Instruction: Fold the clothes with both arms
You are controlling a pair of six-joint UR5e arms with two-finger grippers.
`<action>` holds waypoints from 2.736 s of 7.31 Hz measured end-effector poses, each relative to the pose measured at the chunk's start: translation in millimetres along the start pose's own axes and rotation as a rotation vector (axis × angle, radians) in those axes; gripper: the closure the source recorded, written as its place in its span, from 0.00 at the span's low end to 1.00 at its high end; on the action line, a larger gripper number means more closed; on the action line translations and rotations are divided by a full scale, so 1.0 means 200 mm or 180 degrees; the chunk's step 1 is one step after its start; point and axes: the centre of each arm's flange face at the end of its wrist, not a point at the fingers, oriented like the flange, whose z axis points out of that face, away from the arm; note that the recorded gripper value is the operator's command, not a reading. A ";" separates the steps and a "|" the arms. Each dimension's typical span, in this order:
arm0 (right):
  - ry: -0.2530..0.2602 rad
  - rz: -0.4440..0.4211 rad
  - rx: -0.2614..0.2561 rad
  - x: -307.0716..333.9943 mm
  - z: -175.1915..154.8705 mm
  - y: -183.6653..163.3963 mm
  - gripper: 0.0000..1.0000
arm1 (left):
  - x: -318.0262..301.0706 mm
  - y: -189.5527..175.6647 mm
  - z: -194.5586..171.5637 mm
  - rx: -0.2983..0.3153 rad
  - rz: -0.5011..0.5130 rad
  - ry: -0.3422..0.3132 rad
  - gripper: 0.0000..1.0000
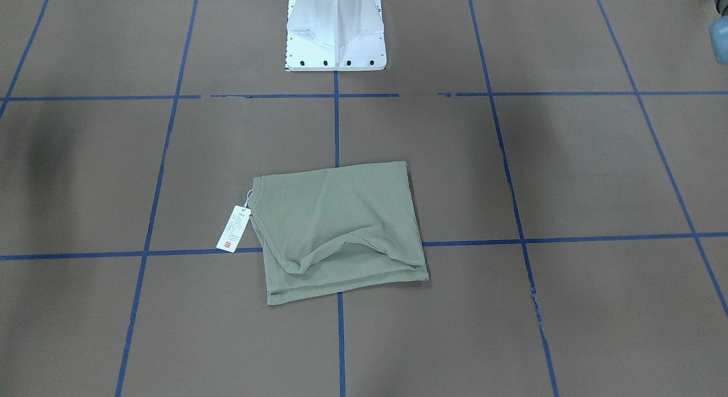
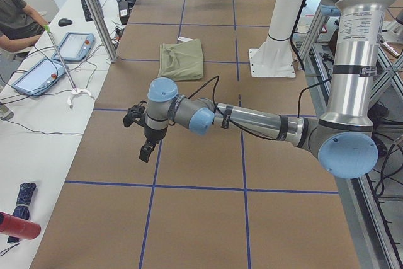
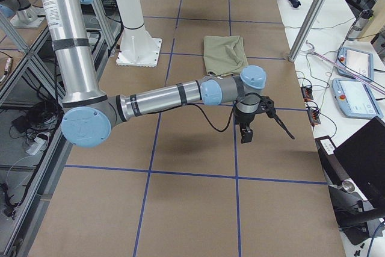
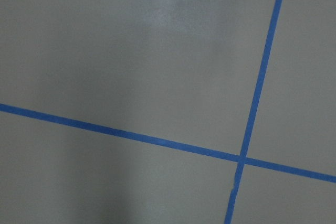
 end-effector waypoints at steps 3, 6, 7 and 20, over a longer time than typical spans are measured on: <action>-0.0190 0.0341 -0.0098 0.15 0.05 0.22 0.00 | -0.18 0.10 0.09 -0.0357 -0.0212 -0.0035 0.00; -0.0434 0.0655 -0.0114 0.31 0.05 0.42 0.00 | -0.39 0.24 0.01 -0.0626 -0.0143 0.0123 0.00; -0.0456 0.0722 -0.0141 0.35 0.07 0.50 0.00 | -0.39 0.29 0.01 -0.0629 -0.0185 0.0320 0.00; -0.0386 0.0953 -0.0124 0.51 0.07 0.65 0.00 | -0.37 0.31 0.01 -0.0594 -0.0240 0.0521 0.00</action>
